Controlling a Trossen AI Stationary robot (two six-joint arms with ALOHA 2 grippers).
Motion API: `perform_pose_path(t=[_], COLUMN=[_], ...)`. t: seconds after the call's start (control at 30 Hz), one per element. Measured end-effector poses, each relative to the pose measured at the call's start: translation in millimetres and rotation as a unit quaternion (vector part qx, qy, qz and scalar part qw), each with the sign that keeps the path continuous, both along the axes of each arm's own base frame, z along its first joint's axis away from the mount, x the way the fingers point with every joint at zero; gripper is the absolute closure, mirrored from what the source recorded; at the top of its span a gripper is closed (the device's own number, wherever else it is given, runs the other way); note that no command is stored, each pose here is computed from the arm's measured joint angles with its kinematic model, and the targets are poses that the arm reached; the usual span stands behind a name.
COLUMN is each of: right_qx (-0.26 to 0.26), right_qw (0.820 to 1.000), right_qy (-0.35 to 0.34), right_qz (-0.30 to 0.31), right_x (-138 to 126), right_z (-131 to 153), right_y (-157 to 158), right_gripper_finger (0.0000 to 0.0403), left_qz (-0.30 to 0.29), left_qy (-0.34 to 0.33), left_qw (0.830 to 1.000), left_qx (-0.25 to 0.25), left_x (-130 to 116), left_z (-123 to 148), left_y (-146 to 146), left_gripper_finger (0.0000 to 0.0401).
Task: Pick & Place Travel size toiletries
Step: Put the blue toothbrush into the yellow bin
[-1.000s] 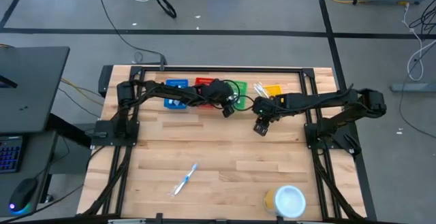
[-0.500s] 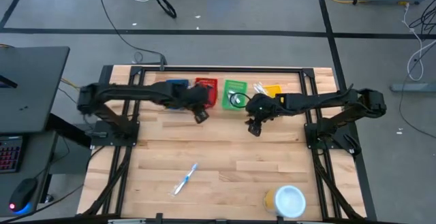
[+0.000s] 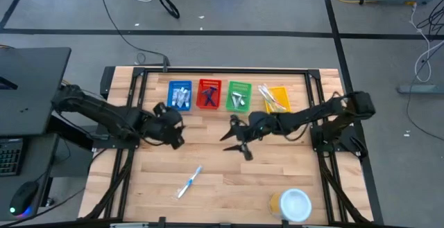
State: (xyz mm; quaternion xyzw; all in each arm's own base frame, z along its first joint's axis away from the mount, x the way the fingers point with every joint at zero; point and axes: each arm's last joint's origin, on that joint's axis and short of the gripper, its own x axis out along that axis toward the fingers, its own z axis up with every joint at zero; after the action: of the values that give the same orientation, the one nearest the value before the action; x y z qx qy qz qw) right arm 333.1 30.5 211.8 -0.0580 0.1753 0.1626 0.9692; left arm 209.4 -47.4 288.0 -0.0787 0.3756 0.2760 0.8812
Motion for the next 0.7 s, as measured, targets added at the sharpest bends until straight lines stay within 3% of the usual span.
perform_pose_path(t=[0.2, 0.3, 0.6, 0.7], right_qx=[0.014, 0.038, 0.075, 0.060], right_qw=[1.000, 0.999, 0.989, 0.991], right_qy=[-0.021, -0.008, 0.032, 0.023], right_qz=[0.007, 0.035, 0.125, 0.119], right_x=[37, 62, 114, 122], right_z=[-35, -49, -81, -84], right_y=[23, 31, 49, 47], right_gripper_finger=[0.0205, 0.0205, 0.0205, 0.0205], left_qz=[-0.029, -0.034, -0.039, -0.049], left_qy=[-0.040, -0.068, -0.109, -0.118], left_qw=[0.998, 0.996, 0.993, 0.991], left_qx=[-0.041, -0.053, -0.035, -0.029], left_x=[-22, -28, -34, -34], left_z=[-49, -59, -52, -49], left_y=[-3, 0, 3, 3], left_gripper_finger=[0.0230, 0.0230, 0.0231, 0.0231])
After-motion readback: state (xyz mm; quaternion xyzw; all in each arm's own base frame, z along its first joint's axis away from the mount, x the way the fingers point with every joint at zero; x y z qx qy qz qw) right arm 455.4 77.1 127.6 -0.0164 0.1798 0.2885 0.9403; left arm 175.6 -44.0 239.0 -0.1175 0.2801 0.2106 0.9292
